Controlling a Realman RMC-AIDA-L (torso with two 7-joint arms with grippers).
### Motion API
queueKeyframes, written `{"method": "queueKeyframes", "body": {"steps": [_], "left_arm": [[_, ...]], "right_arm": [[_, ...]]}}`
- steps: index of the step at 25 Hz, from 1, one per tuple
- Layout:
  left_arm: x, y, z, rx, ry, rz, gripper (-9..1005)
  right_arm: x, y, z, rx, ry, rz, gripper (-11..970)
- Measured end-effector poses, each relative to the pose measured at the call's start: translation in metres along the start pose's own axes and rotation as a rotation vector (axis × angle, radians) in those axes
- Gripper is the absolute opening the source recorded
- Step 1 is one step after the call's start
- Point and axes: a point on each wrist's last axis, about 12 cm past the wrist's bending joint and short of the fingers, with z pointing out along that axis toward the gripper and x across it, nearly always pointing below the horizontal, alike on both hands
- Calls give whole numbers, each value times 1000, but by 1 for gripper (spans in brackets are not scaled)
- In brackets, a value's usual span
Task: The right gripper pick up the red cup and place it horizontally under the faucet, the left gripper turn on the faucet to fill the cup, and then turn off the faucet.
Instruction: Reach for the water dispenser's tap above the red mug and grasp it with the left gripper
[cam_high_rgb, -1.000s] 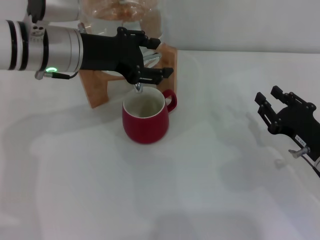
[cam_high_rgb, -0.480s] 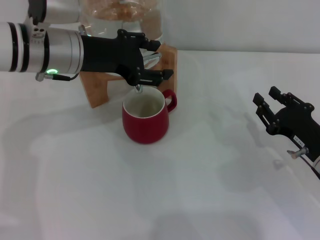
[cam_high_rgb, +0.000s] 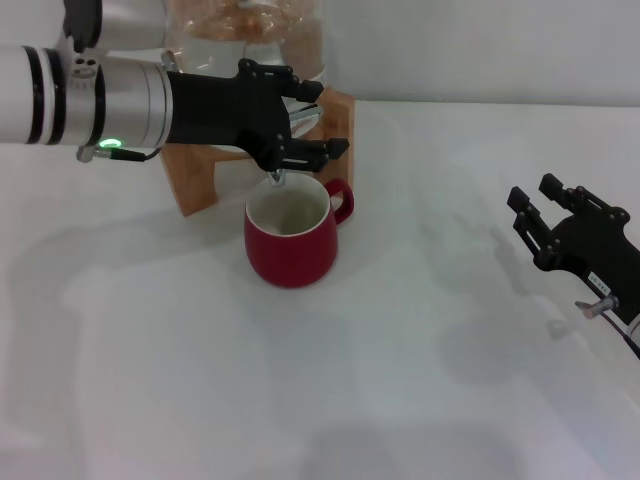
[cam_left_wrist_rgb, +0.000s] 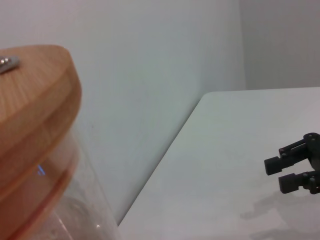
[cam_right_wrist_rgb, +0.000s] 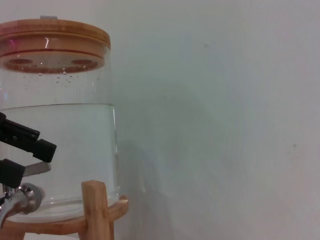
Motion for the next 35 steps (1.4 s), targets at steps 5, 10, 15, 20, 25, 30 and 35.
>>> {"method": "queueKeyframes", "body": {"steps": [5, 10, 15, 20, 25, 30, 35], "left_arm": [[0, 0, 0, -3, 0, 6, 757], [-1, 1, 2, 0, 0, 9, 756], [0, 1, 5, 1, 1, 8, 756], [0, 1, 5, -1, 2, 16, 756], [1, 1, 8, 3, 4, 16, 757], [2, 1, 9, 4, 6, 18, 757], [2, 1, 10, 8, 6, 19, 757]], "right_arm": [[0, 0, -1, 1, 1, 1, 418], [0, 0, 0, 1, 0, 1, 418], [0, 0, 0, 0, 0, 0, 418], [0, 1, 0, -1, -2, 2, 418], [0, 1, 0, -1, -3, 3, 418], [-1, 1, 0, -3, -4, 3, 418], [-1, 1, 0, -2, -4, 3, 418]]}}
